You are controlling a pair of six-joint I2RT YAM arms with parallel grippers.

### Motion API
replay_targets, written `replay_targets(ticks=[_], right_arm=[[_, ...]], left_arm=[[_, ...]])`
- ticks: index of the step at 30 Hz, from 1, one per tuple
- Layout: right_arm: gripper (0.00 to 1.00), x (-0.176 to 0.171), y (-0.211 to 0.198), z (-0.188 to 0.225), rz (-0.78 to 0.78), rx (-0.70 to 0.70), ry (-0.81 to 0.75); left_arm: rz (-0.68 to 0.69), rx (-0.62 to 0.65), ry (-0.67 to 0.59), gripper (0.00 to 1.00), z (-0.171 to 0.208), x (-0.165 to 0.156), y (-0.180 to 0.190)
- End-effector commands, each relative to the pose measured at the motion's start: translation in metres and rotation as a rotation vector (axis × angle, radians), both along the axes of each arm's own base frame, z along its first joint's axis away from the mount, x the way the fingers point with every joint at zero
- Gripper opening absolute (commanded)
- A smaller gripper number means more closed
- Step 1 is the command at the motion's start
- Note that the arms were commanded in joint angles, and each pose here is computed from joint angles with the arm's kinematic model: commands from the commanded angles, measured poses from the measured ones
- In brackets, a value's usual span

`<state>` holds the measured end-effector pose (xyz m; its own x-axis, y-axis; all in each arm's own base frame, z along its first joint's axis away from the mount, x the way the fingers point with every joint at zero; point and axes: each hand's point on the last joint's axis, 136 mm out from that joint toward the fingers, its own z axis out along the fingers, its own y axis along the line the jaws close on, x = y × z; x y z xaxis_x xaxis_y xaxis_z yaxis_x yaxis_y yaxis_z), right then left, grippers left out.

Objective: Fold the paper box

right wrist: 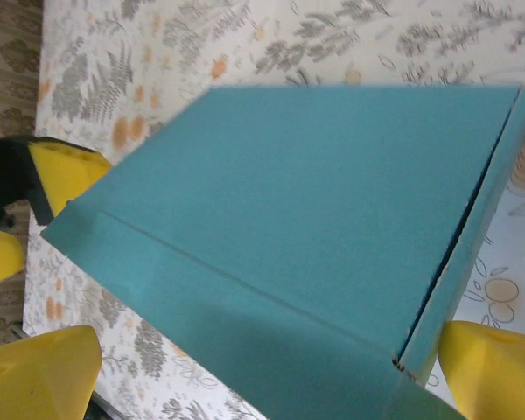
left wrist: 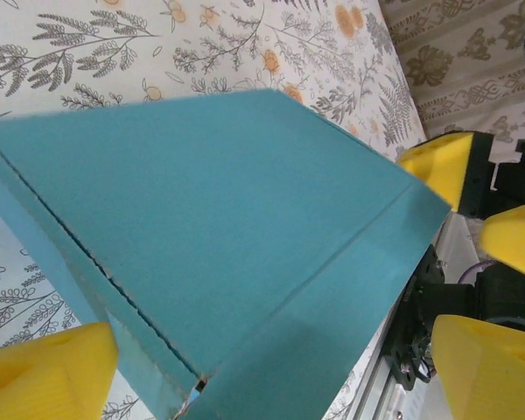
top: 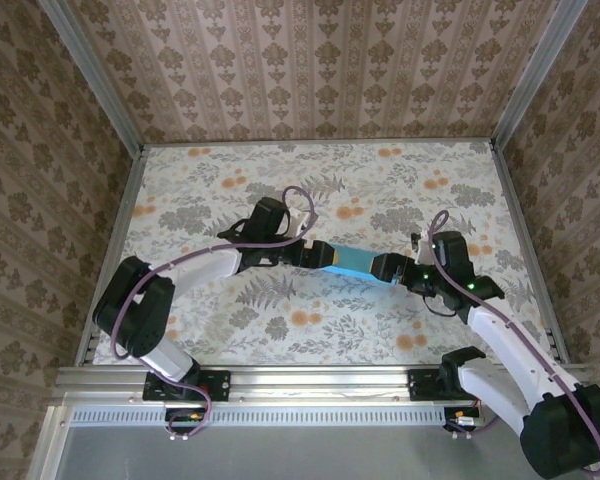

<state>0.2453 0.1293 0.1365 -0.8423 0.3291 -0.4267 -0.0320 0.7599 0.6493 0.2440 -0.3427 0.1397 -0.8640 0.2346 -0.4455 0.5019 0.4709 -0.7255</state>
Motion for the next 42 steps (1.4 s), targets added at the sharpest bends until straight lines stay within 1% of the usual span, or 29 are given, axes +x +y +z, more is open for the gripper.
replay_targets(ticks=[1,6,10,14,26,34,39,42], right_arm=[[1.0,0.001,0.006,0.027,0.027,0.031,-0.026],[1.0,0.007,0.009,0.039,0.034,0.045,-0.022],[1.0,0.011,0.01,0.042,0.027,0.048,-0.009],[1.0,0.014,0.01,0.035,0.02,0.044,0.029],[1.0,0.025,0.009,0.025,0.013,0.032,0.055],[1.0,0.024,0.004,0.022,0.01,-0.011,0.053],[1.0,0.016,-0.004,0.026,0.037,-0.081,0.022],[0.98,0.007,-0.011,0.025,0.049,-0.14,0.029]], left_arm=[[-0.002,-0.038,-0.007,0.92,0.026,-0.002,-0.001],[0.034,-0.045,-0.014,0.93,0.04,0.002,0.002],[0.074,-0.04,0.012,0.93,0.038,0.007,0.007],[0.106,-0.041,0.02,0.94,0.037,0.013,0.011],[0.124,-0.033,0.028,0.96,0.031,0.025,0.013],[0.117,-0.021,-0.001,0.98,0.035,0.026,0.017],[0.059,0.004,-0.089,0.91,0.045,0.016,0.028],[0.045,0.07,-0.159,0.85,0.047,0.015,0.042]])
